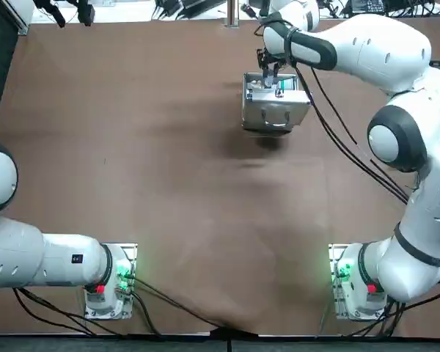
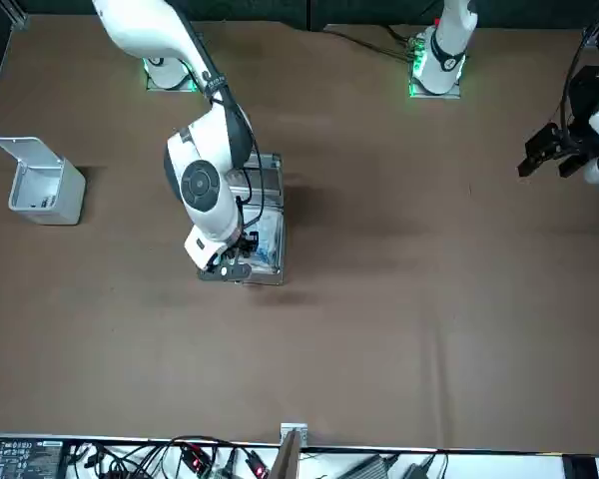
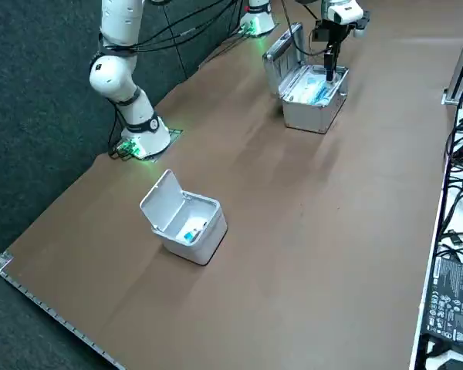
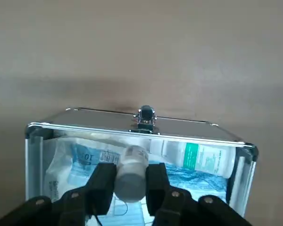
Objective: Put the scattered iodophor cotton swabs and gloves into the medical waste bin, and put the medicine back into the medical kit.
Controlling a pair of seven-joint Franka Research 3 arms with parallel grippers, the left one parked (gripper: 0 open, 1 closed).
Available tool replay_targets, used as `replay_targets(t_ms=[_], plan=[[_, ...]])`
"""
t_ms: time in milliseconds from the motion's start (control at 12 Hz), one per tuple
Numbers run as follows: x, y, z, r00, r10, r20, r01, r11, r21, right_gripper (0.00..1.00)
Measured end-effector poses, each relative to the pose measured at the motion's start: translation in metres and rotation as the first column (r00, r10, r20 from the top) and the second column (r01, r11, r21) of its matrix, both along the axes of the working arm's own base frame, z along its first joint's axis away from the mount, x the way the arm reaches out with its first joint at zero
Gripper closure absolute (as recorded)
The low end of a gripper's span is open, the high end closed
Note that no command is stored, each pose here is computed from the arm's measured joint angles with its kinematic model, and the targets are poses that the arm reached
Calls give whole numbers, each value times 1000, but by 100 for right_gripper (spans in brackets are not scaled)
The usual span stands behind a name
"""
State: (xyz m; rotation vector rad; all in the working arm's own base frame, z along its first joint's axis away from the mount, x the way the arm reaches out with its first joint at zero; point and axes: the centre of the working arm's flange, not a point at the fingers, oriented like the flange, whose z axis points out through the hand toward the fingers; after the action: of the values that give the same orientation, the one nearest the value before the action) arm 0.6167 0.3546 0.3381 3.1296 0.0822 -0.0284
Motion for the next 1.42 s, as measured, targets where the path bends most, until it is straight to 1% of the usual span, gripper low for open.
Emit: replay_targets(t_ms=[417, 500, 667, 750, 833, 917, 1167, 1417], plan=[[2, 1, -14, 1000, -1, 3, 1, 1000, 3, 61], [3, 1, -17, 1000, -3, 4, 3, 1000, 4, 59], [4, 1, -21, 1000, -4, 6, 4, 1000, 4, 39], [4, 0, -20, 1000, -5, 7, 5, 1000, 4, 16], [5, 0, -20, 1000, -6, 8, 6, 1000, 4, 4], [6, 0, -19, 1000, -7, 11, 7, 1000, 5, 0], [10, -6, 1, 999, -19, 32, 19, 1000, 10, 0], [16, -29, 47, 997, -53, 60, 52, 998, 17, 0]])
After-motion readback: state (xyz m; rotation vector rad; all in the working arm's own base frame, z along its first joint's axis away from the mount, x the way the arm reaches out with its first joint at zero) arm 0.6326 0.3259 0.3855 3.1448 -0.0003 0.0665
